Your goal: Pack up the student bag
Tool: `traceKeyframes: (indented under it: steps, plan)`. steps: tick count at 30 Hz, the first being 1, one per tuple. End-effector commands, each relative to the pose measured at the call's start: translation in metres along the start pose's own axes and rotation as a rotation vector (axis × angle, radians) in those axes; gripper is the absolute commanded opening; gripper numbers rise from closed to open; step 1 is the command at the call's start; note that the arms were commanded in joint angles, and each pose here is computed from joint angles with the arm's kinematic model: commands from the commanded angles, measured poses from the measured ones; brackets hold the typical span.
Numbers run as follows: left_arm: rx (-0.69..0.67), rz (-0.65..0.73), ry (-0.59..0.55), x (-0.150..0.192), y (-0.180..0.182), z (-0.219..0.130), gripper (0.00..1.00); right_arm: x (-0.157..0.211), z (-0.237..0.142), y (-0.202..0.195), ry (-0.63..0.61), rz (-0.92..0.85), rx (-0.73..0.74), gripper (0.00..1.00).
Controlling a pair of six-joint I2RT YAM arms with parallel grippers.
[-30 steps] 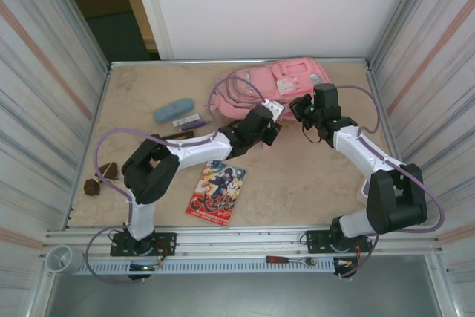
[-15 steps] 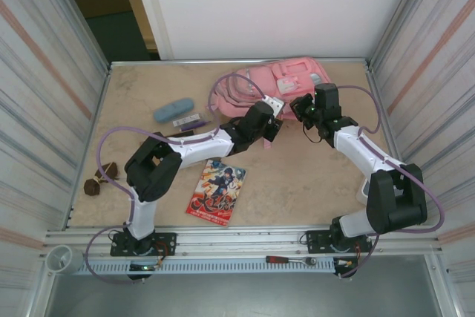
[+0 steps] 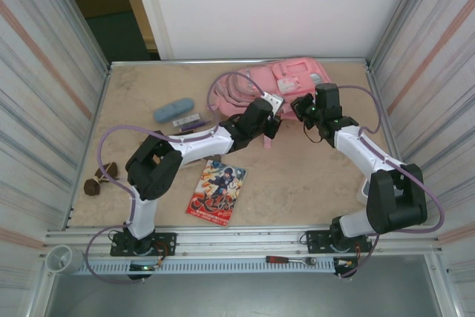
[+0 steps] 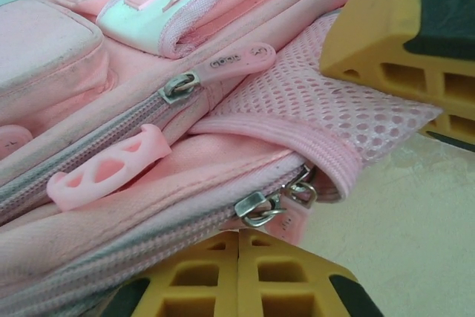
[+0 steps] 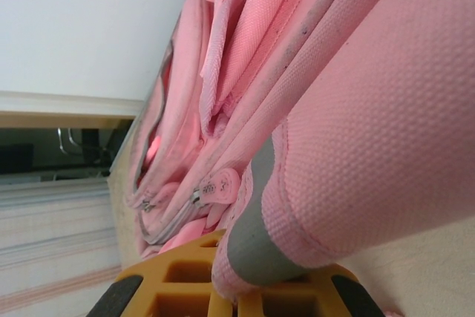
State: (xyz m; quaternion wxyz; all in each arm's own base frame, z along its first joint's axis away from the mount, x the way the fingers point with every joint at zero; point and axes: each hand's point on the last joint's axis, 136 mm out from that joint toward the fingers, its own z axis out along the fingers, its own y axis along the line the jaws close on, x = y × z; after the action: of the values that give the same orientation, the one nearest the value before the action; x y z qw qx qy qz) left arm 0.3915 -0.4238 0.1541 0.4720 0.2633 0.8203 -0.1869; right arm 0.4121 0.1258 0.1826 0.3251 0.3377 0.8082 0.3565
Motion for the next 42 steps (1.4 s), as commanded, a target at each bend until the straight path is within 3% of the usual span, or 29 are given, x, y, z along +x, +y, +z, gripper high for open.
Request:
traceKeyframes:
  steps: [1,10,15,19,22,31,42]
  plan:
    - [0.007,-0.052,-0.052,-0.015,0.018,-0.011,0.00,-0.018,-0.009,0.017,-0.050,-0.042,-0.052,0.06]
    - [0.019,-0.087,-0.044,0.000,0.044,-0.024,0.00,-0.026,-0.010,0.004,-0.048,-0.060,-0.018,0.06]
    - [0.115,-0.066,-0.051,-0.001,0.024,-0.028,0.00,-0.024,-0.009,0.009,-0.030,-0.044,-0.042,0.06]
    - [0.206,-0.065,-0.068,0.003,-0.001,-0.032,0.22,-0.023,-0.011,0.023,-0.012,-0.020,-0.084,0.06]
    - [0.190,-0.037,-0.082,0.008,-0.010,-0.032,0.30,-0.019,-0.013,0.035,0.006,-0.001,-0.124,0.06]
    - [0.101,0.067,-0.118,-0.003,-0.012,-0.032,0.31,-0.008,-0.023,0.068,0.022,-0.004,-0.205,0.06]
    - [-0.024,0.083,-0.146,-0.030,0.009,-0.023,0.28,0.002,-0.018,0.062,0.036,-0.002,-0.193,0.06]
